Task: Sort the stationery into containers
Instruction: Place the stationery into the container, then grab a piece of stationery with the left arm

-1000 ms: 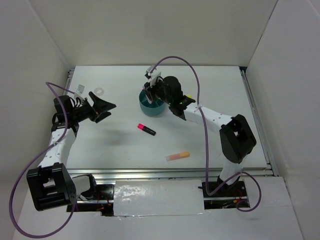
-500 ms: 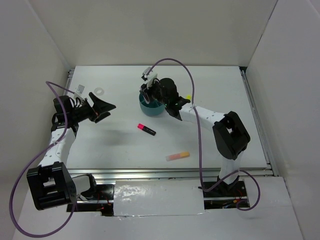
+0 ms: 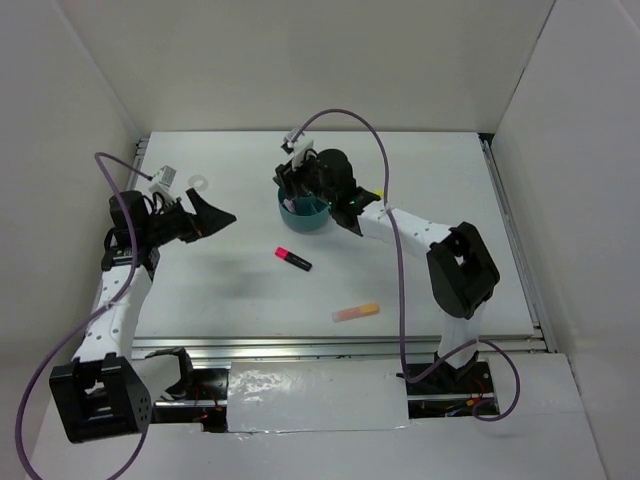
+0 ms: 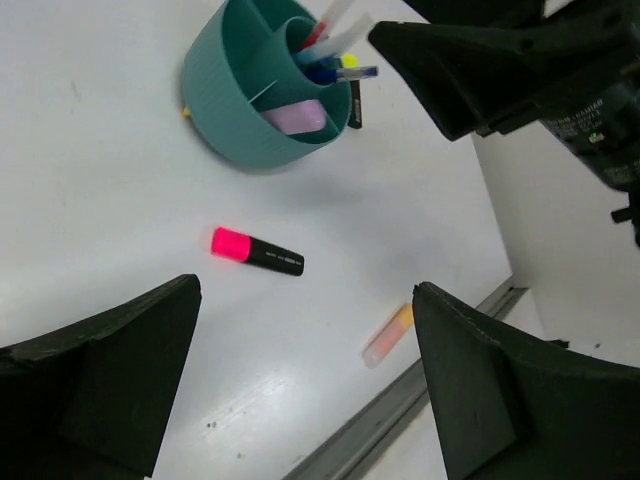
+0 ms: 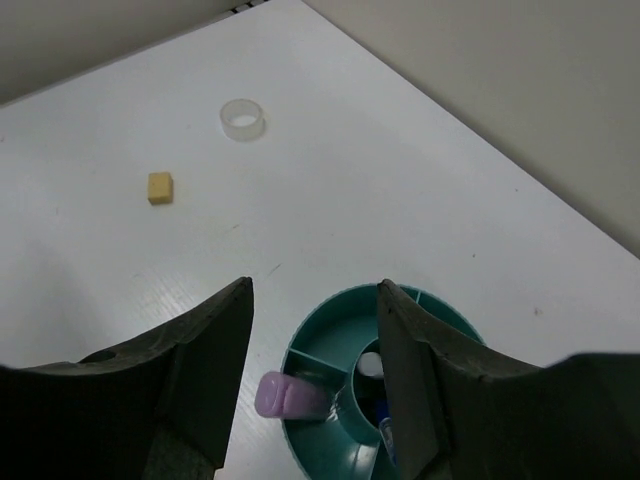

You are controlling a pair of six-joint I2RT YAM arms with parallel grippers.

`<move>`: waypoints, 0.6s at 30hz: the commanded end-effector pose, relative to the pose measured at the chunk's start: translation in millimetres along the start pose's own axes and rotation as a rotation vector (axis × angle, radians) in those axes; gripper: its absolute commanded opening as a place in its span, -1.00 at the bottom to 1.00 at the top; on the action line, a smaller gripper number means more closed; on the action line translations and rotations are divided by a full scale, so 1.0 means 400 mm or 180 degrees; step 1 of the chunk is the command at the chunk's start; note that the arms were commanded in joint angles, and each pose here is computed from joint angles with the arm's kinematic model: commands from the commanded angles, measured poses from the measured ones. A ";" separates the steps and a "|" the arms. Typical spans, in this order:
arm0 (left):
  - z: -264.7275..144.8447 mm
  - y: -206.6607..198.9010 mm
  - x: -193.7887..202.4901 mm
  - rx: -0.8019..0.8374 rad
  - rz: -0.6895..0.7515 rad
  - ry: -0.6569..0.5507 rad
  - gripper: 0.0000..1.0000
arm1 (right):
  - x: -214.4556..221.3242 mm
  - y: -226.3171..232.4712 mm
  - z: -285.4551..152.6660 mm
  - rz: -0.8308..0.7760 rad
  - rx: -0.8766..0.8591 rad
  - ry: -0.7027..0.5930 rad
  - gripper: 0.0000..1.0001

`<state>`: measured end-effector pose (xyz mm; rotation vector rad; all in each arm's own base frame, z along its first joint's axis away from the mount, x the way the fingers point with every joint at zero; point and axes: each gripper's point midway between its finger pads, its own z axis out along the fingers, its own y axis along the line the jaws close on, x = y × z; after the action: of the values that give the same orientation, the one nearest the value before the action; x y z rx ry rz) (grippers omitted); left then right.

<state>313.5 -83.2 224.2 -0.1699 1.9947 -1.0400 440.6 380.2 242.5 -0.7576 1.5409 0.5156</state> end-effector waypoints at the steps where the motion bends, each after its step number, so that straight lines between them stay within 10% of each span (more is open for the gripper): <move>1: -0.019 -0.076 -0.058 0.0033 0.1077 -0.0254 0.98 | -0.201 -0.010 -0.067 0.0143 0.0069 -0.0385 0.19; 8: 0.031 -0.239 0.063 0.0776 0.1999 0.0188 0.99 | -0.396 -0.106 -0.364 0.0449 0.0366 -0.0589 0.19; 18: 0.249 -0.283 0.394 0.0585 0.2984 0.1770 0.99 | -0.128 -0.275 -0.728 0.0724 0.1263 0.0155 0.14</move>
<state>267.6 -286.5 204.2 0.9959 2.0094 -0.8465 329.9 118.8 412.9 -0.2935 1.4766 0.3350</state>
